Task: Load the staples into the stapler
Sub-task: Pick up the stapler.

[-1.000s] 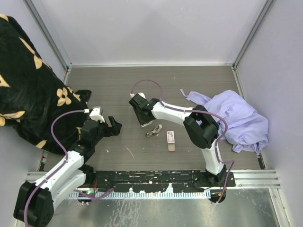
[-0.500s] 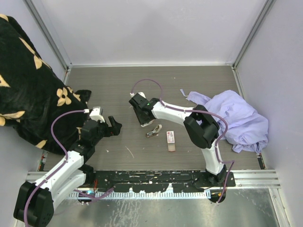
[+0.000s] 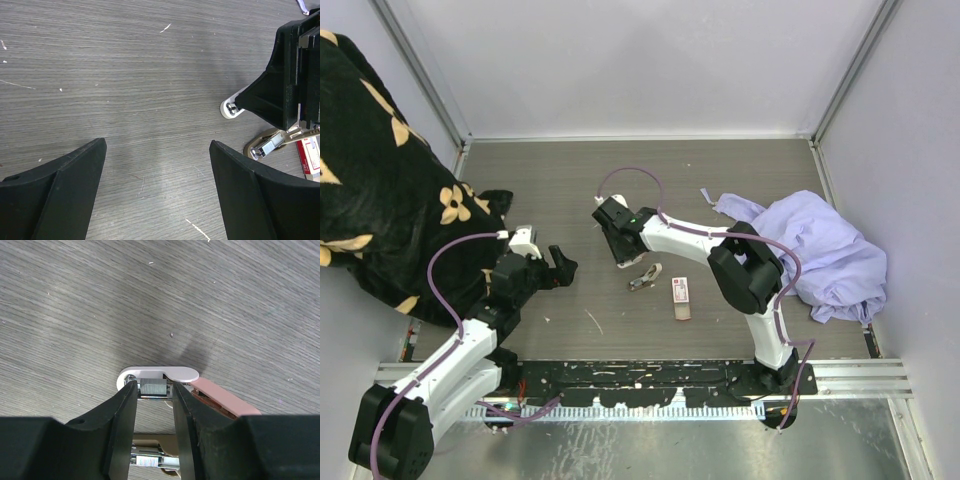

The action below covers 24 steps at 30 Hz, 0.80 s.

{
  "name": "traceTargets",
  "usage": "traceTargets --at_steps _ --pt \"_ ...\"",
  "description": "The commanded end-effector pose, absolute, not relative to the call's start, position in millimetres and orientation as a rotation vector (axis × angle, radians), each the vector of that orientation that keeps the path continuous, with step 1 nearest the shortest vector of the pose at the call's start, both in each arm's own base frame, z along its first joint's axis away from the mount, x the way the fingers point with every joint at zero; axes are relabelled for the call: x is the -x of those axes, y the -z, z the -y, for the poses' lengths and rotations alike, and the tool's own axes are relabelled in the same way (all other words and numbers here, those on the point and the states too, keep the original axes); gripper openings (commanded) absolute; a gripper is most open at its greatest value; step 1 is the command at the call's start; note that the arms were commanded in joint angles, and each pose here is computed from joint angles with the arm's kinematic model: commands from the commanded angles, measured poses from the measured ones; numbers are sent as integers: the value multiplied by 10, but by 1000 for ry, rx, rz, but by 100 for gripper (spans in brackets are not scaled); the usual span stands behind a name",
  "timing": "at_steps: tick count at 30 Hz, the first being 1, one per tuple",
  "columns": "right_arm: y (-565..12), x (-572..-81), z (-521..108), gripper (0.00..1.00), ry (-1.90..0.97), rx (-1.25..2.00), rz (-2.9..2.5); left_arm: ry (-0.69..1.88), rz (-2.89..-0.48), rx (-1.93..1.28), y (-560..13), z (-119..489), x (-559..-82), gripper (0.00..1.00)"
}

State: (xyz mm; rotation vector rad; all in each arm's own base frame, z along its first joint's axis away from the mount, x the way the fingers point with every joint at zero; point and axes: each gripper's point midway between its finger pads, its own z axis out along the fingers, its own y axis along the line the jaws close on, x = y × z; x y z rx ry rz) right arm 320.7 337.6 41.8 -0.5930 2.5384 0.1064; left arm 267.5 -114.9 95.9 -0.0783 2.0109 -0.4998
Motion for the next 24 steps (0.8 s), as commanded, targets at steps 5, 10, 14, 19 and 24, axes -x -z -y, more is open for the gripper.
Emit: traceTargets --at_steps 5,10,14,19,24 --pt "-580 -3306 -3418 38 -129 564 -2477 492 -1924 68 -1149 1141 -2771 87" --pt "-534 -3307 -3404 37 -117 564 -2481 492 -1923 67 -1149 1141 -2771 87" --pt "-509 -3278 -3398 37 -117 566 -2490 492 -1924 68 -1148 1140 -2771 87" --pt "-519 -3254 -3349 31 -96 559 -2486 493 -1922 68 -1152 1142 -2772 87" --pt "-668 -3279 -3375 30 -117 543 -2457 493 -1922 68 -1151 1143 -2772 87"
